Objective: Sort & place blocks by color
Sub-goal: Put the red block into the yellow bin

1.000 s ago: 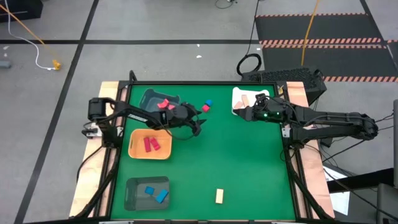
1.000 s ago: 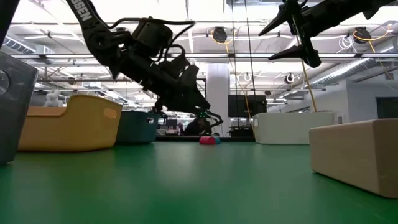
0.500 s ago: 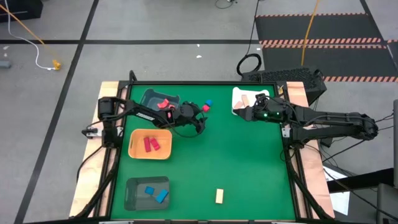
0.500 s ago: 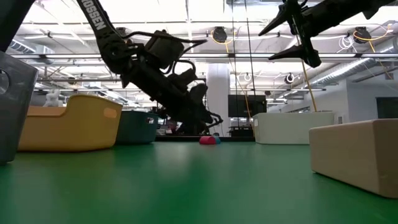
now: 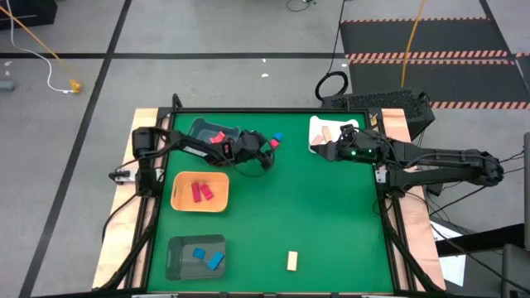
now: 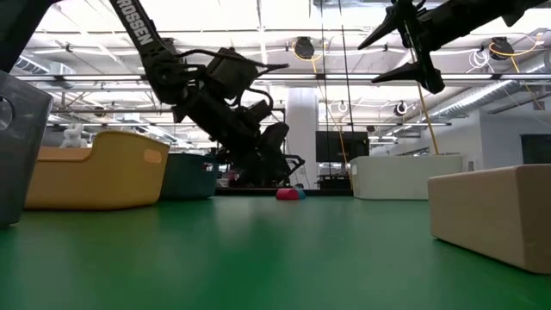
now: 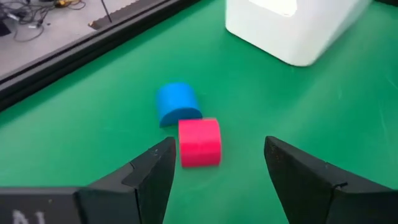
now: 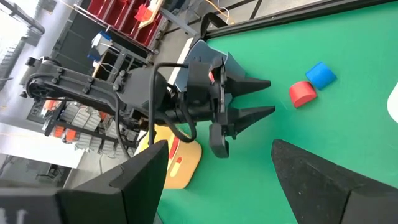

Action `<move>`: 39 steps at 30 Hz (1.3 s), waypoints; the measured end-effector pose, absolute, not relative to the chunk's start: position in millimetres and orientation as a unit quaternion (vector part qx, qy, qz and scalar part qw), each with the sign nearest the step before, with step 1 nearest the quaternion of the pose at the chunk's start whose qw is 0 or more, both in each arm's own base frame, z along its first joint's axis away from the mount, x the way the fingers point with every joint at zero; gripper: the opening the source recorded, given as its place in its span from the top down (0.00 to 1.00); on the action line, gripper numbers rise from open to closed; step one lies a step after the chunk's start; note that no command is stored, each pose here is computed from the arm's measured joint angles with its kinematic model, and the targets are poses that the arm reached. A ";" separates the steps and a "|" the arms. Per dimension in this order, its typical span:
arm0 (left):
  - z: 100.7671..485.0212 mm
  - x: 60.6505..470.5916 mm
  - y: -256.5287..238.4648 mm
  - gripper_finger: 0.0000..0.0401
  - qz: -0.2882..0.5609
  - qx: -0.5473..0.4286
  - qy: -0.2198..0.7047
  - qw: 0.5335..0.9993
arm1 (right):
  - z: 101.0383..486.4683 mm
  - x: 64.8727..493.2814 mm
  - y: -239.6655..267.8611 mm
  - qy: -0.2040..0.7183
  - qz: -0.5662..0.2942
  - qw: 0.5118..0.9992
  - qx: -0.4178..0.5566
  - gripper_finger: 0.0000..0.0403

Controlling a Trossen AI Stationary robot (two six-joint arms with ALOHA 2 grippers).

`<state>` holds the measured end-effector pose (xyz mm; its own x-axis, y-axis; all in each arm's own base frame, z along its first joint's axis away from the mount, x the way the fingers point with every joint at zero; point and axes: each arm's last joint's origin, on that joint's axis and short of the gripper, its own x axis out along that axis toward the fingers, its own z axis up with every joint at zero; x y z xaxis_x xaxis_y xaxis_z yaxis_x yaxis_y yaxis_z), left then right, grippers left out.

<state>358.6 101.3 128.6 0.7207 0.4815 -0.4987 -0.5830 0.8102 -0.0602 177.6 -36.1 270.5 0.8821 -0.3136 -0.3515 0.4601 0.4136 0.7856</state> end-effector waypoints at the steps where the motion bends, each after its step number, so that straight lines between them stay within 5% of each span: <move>1: 130.2 359.9 102.7 0.37 0.290 -0.107 0.239 0.921 | 270.5 177.6 -36.1 0.075 -0.231 0.837 0.490 0.31; 14: 109.7 366.7 110.3 0.14 0.267 -0.099 0.260 0.922 | 270.5 177.6 -36.1 0.075 -0.231 0.837 0.490 0.31; 34: 91.2 382.9 125.0 0.14 0.289 -0.069 0.272 0.915 | 270.5 177.6 -36.1 0.075 -0.231 0.837 0.490 0.31; 39: 88.5 380.4 127.0 0.20 0.298 -0.098 0.282 0.907 | 270.5 177.6 -36.1 0.075 -0.231 0.837 0.490 0.31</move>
